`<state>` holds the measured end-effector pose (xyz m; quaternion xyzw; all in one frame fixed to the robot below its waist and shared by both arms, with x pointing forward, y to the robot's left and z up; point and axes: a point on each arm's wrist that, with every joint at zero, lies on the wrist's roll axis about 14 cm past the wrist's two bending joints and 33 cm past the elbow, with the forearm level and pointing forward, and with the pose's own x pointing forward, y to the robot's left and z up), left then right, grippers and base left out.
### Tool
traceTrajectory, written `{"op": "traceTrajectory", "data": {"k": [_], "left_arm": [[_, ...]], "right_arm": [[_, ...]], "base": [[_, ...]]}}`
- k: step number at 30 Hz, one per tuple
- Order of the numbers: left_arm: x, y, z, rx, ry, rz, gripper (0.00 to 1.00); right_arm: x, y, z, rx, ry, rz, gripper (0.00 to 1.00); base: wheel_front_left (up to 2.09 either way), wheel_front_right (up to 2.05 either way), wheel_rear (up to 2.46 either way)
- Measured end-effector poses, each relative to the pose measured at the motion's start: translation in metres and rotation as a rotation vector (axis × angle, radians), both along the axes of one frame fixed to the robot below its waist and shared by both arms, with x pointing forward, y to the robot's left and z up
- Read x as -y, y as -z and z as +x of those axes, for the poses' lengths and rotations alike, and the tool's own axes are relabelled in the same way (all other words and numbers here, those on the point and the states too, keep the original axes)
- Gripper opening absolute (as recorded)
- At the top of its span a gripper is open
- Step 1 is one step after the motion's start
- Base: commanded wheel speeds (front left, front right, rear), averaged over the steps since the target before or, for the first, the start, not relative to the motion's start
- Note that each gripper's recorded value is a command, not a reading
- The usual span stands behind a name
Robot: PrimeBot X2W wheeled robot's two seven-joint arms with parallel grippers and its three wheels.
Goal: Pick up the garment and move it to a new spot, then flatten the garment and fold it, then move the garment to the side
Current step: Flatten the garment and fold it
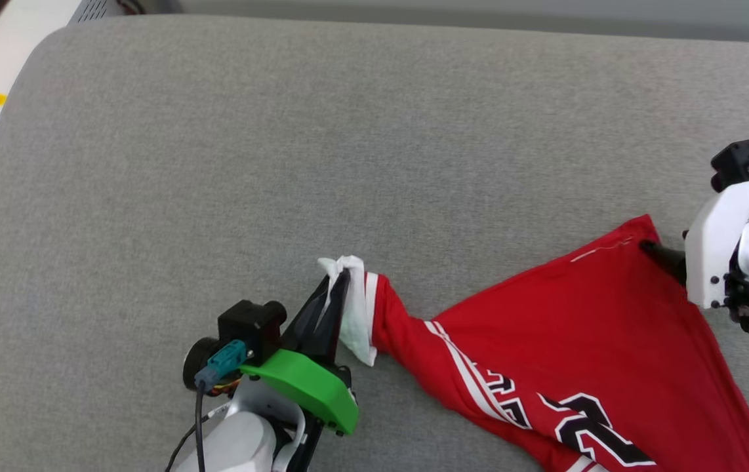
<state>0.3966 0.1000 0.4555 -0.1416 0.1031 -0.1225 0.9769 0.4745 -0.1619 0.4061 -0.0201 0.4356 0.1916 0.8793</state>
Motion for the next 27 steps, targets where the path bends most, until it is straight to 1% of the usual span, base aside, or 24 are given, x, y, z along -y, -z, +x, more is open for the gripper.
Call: {"op": "traceTrajectory", "data": {"k": [2, 3, 5, 6, 7, 12, 17, 18, 21, 27], "left_arm": [[-0.001, 0.002, 0.002, -0.001, -0.007, -0.002, 0.0], [-0.01, 0.016, 0.002, -0.038, -0.038, 0.004, 0.0], [-0.012, 0.019, 0.001, -0.046, -0.042, 0.007, 0.0], [-0.013, 0.021, 0.001, -0.05, -0.043, 0.008, 0.0], [-0.013, 0.021, 0.001, -0.052, -0.043, 0.009, 0.0], [-0.013, 0.02, 0.0, -0.049, -0.041, 0.014, 0.0], [-0.018, 0.013, -0.001, -0.028, -0.035, 0.033, 0.0], [-0.022, 0.01, -0.003, -0.022, -0.028, 0.05, 0.0], [-0.028, 0.002, -0.002, -0.003, -0.005, 0.085, 0.0], [-0.044, -0.045, 0.026, 0.125, 0.053, 0.197, 0.0]], "right_arm": [[-0.007, 0.016, -0.004, -0.051, -0.028, -0.01, 1.0], [-0.015, 0.051, -0.018, -0.203, -0.092, -0.031, 1.0], [-0.016, 0.053, -0.019, -0.235, -0.103, -0.027, 1.0], [-0.016, 0.054, -0.02, -0.249, -0.109, -0.029, 0.32], [-0.017, 0.053, -0.02, -0.258, -0.109, -0.022, 0.0], [-0.023, 0.051, -0.025, -0.272, -0.117, 0.003, 0.0], [-0.025, 0.036, -0.017, -0.204, -0.093, 0.04, 0.0], [-0.025, 0.025, -0.01, -0.153, -0.075, 0.06, 0.0], [-0.022, 0.002, 0.004, -0.058, -0.043, 0.087, 0.0], [-0.001, -0.071, 0.044, 0.194, 0.032, 0.111, 0.0]], "base": [[0.0, 0.0, 0.0], [0.0, 0.0, 0.0], [0.0, 0.0, 0.0], [0.0, 0.0, 0.0], [0.0, 0.0, 0.0], [0.0, 0.0, 0.0], [0.0, 0.0, 0.0], [0.0, 0.0, 0.0], [0.0, 0.0, 0.0], [0.0, 0.0, 0.0]]}}
